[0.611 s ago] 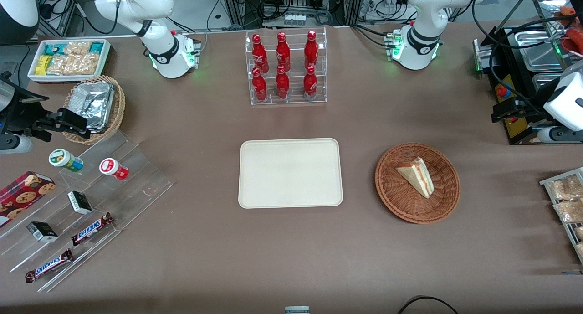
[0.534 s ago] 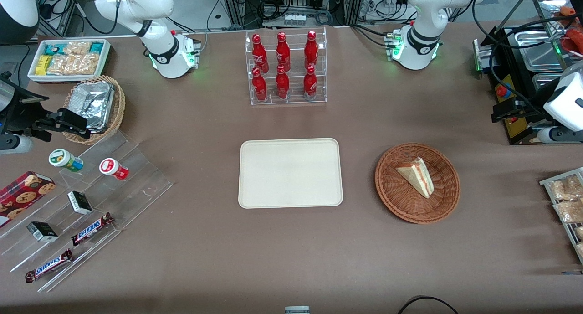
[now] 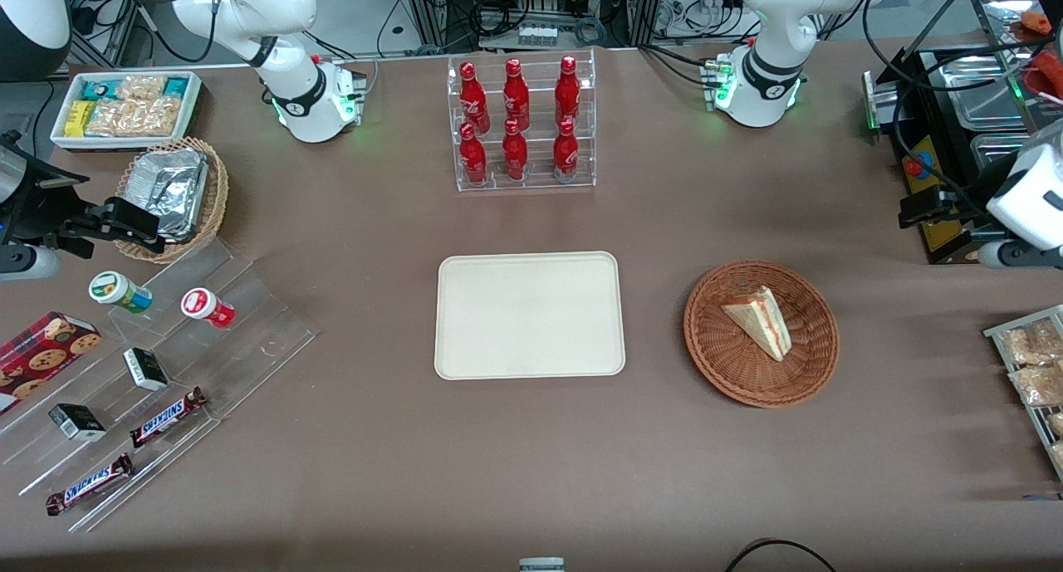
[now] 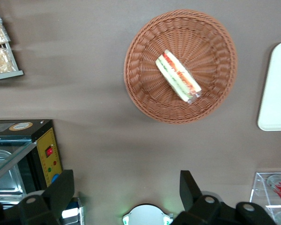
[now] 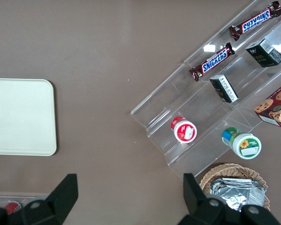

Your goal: Place sandwich from basket to tray

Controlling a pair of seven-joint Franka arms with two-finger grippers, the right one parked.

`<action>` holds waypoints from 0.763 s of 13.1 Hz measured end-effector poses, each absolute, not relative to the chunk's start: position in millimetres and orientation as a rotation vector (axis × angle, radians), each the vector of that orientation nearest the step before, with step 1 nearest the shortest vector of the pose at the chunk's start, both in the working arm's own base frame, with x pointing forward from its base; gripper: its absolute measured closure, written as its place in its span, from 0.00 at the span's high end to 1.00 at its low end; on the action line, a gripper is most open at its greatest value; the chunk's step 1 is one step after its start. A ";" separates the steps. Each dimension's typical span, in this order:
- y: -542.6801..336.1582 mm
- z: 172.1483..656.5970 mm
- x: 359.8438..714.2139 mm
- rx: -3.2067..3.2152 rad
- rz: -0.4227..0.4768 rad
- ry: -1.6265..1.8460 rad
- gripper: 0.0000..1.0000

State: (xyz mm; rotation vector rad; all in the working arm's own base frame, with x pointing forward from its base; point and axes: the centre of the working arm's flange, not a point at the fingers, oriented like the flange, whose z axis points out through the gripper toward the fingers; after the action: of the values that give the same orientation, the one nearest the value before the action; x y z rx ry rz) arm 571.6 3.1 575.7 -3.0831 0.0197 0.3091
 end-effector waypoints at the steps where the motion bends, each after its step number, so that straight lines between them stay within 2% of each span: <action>1: 1.8 566.4 578.7 -3.079 0.298 0.011 1.00; 4: -3.8 526.0 597.1 -3.076 0.224 -0.079 1.00; 10: -46.2 435.8 593.9 -3.015 0.180 -0.587 1.00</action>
State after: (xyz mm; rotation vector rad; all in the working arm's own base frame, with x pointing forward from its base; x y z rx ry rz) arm 593.9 -46.2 435.8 -3.0150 -0.5874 0.1805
